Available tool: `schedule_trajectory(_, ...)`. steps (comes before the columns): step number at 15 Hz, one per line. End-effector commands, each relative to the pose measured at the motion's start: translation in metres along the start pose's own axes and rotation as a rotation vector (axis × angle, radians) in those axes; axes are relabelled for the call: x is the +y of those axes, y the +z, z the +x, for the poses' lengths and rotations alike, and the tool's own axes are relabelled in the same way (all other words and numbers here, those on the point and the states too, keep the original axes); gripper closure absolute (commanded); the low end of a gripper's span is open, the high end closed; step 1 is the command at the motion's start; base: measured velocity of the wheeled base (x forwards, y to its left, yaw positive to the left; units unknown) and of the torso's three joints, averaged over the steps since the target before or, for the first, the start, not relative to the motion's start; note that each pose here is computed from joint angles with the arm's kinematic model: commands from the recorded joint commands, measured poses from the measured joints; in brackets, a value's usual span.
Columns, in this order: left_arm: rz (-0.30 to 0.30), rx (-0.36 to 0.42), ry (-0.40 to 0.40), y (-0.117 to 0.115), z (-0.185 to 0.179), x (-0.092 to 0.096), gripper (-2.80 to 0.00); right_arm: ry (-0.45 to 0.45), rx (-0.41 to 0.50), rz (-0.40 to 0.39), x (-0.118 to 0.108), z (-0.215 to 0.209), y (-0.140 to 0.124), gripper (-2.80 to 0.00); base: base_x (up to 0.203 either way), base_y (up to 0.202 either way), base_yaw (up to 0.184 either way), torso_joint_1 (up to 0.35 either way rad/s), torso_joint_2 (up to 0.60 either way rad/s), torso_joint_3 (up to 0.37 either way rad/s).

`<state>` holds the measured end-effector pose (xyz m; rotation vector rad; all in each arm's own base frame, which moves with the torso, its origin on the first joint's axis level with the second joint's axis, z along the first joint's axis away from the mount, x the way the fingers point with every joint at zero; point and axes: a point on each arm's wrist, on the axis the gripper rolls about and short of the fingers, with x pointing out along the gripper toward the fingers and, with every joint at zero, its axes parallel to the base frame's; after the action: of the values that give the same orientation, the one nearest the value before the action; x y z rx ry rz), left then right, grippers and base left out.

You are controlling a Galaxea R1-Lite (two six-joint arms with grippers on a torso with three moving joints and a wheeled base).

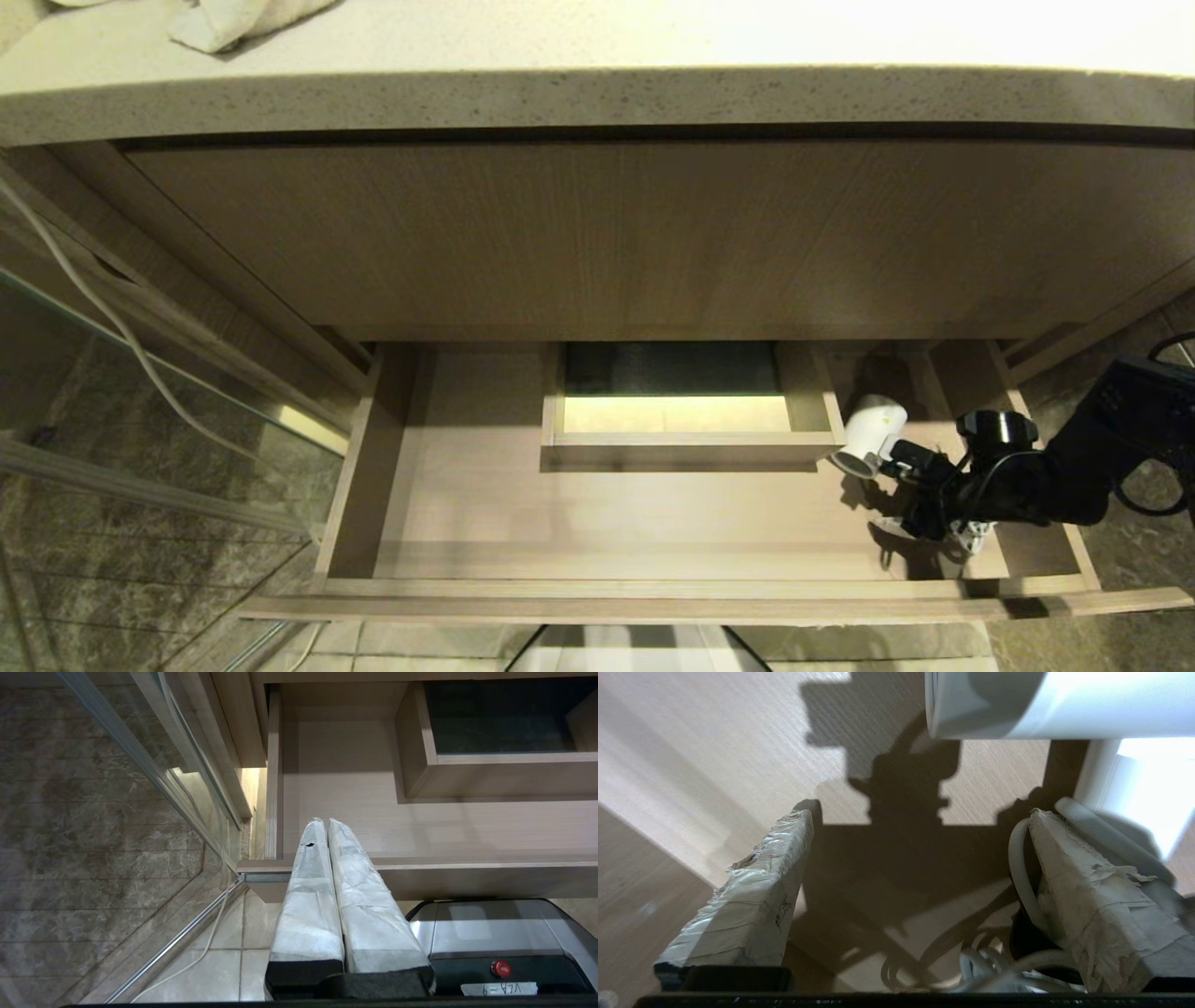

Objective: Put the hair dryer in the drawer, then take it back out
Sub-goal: Take the hairdryer out

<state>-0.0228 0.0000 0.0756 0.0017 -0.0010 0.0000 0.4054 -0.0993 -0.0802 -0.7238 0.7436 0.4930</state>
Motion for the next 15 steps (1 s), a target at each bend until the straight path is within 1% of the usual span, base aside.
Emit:
schedule_trajectory(1,0.0,-0.001,0.0,0.0,0.0,0.0,0.0,0.002,-0.006,0.016,-0.001,0.003,-0.001,0.0,0.0,0.0,0.0,0.0,0.0,0.0)
schedule_trajectory(4,0.0,-0.001,0.0,0.0,0.0,0.0,0.0,-0.014,-0.012,0.017,-0.005,0.0,0.002,0.0,0.0,0.0,0.0,0.0,0.0,0.0)
schedule_trajectory(6,0.0,-0.001,0.0,0.0,0.0,0.0,0.0,-0.044,-0.029,0.005,-0.013,-0.009,0.011,0.0,0.0,0.0,0.0,0.0,0.0,0.0)
schedule_trajectory(9,0.0,-0.001,0.0,0.0,0.0,0.0,0.0,-0.053,-0.034,0.002,-0.016,-0.014,0.014,0.0,0.0,0.0,0.0,0.0,0.0,0.0)
schedule_trajectory(11,0.0,-0.001,0.0,0.0,0.0,0.0,0.0,-0.094,-0.053,-0.009,-0.027,-0.033,0.025,0.0,0.0,0.0,0.0,0.0,0.0,0.0)
schedule_trajectory(15,0.0,-0.002,0.0,0.0,0.0,0.0,0.0,-0.116,-0.06,-0.012,-0.03,-0.05,0.031,0.0,0.0,0.0,0.0,0.0,0.0,0.0)
